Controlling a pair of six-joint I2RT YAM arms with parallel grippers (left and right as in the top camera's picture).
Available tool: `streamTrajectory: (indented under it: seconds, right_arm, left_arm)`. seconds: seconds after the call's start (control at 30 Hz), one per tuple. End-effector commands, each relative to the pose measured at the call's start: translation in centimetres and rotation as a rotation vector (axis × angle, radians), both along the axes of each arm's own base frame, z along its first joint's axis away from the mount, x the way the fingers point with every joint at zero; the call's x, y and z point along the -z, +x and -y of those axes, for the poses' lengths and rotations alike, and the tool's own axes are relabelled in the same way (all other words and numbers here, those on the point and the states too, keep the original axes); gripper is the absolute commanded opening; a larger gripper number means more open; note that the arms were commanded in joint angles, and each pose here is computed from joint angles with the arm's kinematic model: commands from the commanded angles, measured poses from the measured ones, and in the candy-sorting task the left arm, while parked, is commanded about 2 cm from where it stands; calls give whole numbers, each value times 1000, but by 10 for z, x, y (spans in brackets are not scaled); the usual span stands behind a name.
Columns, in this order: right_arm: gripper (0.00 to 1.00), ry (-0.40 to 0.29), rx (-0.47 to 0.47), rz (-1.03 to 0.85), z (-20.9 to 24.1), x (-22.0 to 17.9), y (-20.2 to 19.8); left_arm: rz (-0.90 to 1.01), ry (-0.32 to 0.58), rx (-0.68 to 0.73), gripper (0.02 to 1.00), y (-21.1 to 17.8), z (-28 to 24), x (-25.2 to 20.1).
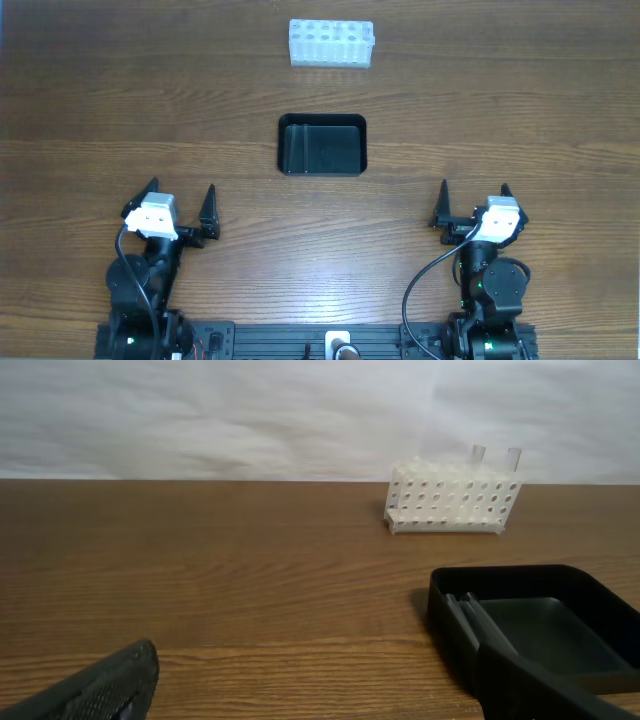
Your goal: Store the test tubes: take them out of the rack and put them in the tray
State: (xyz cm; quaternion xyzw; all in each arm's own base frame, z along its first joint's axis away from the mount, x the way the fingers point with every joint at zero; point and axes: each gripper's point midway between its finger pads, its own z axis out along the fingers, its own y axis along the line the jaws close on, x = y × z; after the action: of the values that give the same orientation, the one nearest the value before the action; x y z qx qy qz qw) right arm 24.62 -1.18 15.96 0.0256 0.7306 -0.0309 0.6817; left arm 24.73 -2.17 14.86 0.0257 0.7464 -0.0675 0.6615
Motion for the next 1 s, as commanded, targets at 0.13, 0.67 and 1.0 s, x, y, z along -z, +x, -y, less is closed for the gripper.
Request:
streamTrajectory:
  seconds: [0.13, 0.67, 1.0]
  right_arm:
    - [991, 2, 3, -9, 1, 4, 0]
    - [991, 2, 5, -5, 1, 3, 0]
    - [993, 62, -21, 79, -4, -36, 7]
  left_arm:
    - [1, -13, 10, 1000, -1, 2, 0]
    - [1, -13, 10, 1000, -1, 2, 0]
    - [1, -13, 10, 1000, -1, 1, 0]
